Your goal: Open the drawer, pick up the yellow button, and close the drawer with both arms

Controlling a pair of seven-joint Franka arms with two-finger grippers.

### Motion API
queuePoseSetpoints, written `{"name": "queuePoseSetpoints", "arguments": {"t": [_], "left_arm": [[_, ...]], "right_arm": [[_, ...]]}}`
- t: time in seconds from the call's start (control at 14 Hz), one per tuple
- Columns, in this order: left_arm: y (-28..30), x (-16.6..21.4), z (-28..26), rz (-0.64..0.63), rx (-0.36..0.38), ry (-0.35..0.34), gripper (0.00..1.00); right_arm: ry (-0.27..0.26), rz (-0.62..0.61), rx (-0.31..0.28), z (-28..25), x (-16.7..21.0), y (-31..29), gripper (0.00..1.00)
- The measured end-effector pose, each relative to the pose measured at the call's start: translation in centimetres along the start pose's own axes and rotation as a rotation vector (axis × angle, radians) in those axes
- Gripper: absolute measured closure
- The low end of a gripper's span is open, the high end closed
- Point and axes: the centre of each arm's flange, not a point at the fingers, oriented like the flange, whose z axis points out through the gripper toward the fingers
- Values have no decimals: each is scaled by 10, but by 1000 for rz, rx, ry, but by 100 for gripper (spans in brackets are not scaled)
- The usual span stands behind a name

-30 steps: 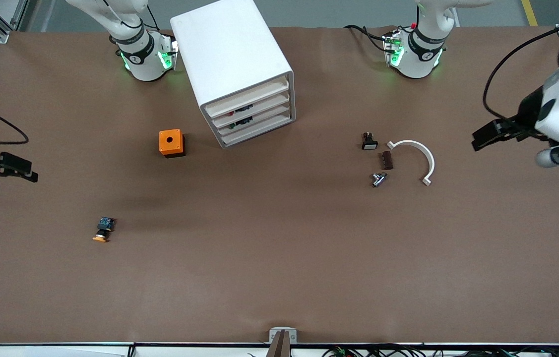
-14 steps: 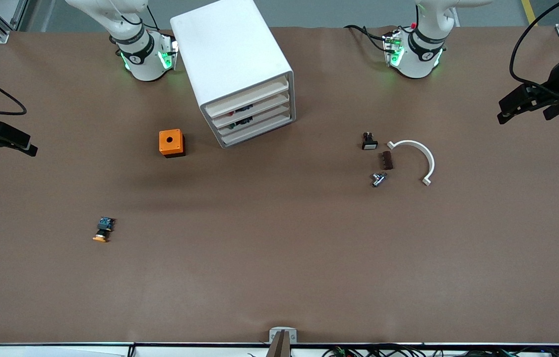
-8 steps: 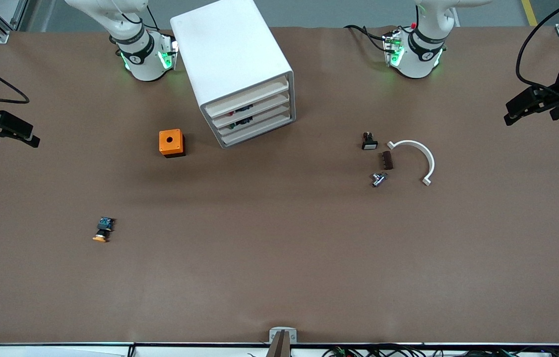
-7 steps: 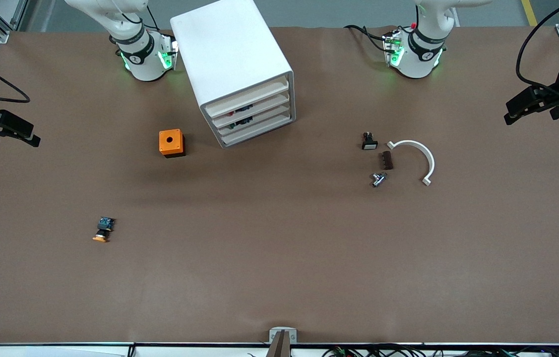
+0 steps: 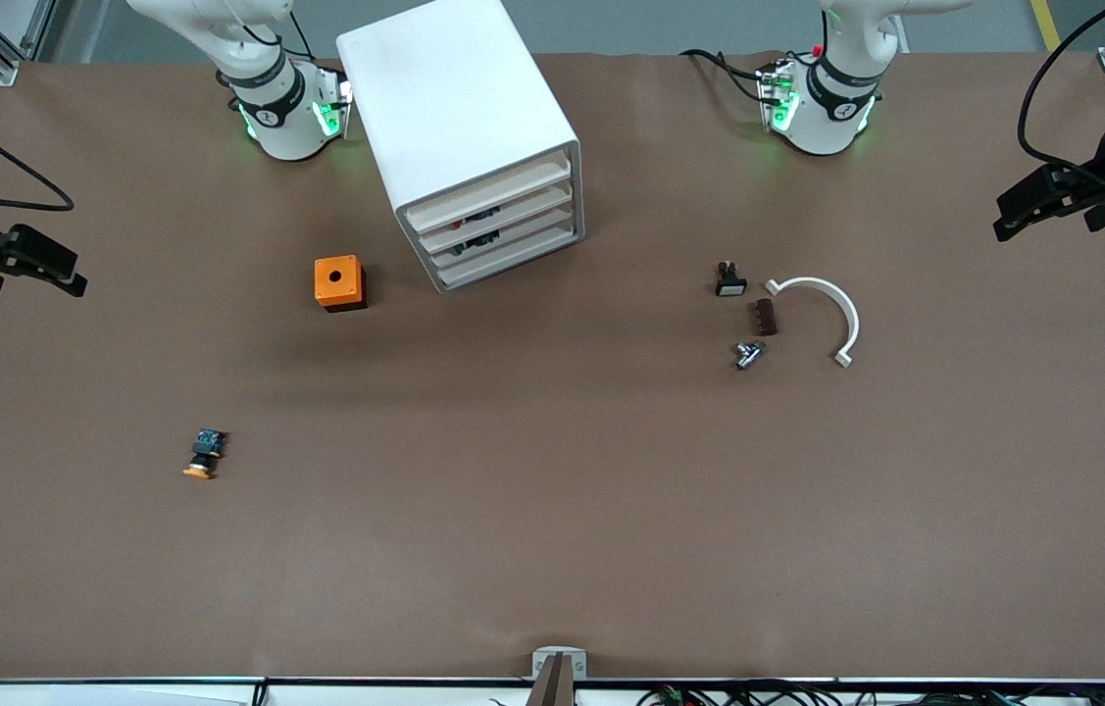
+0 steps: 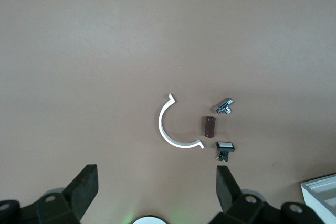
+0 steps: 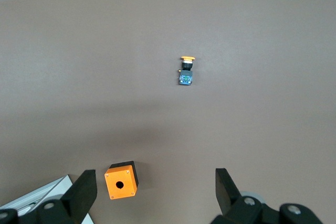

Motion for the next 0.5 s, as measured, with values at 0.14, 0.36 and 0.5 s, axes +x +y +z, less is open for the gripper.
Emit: {"name": "queuePoseSetpoints", "arguments": {"t": [0.14,0.36,0.5], "left_arm": [[3,-1,0,7,1,-1,0],[7,-3,1,14,2,-7,0],[6,-6,1,14,3,-9,0]], "right_arm": [[0,0,-2,0,0,-3,0],[1,-4,-9,0,0,-4,0],[1,-4,-12,0,0,-4,0]]}}
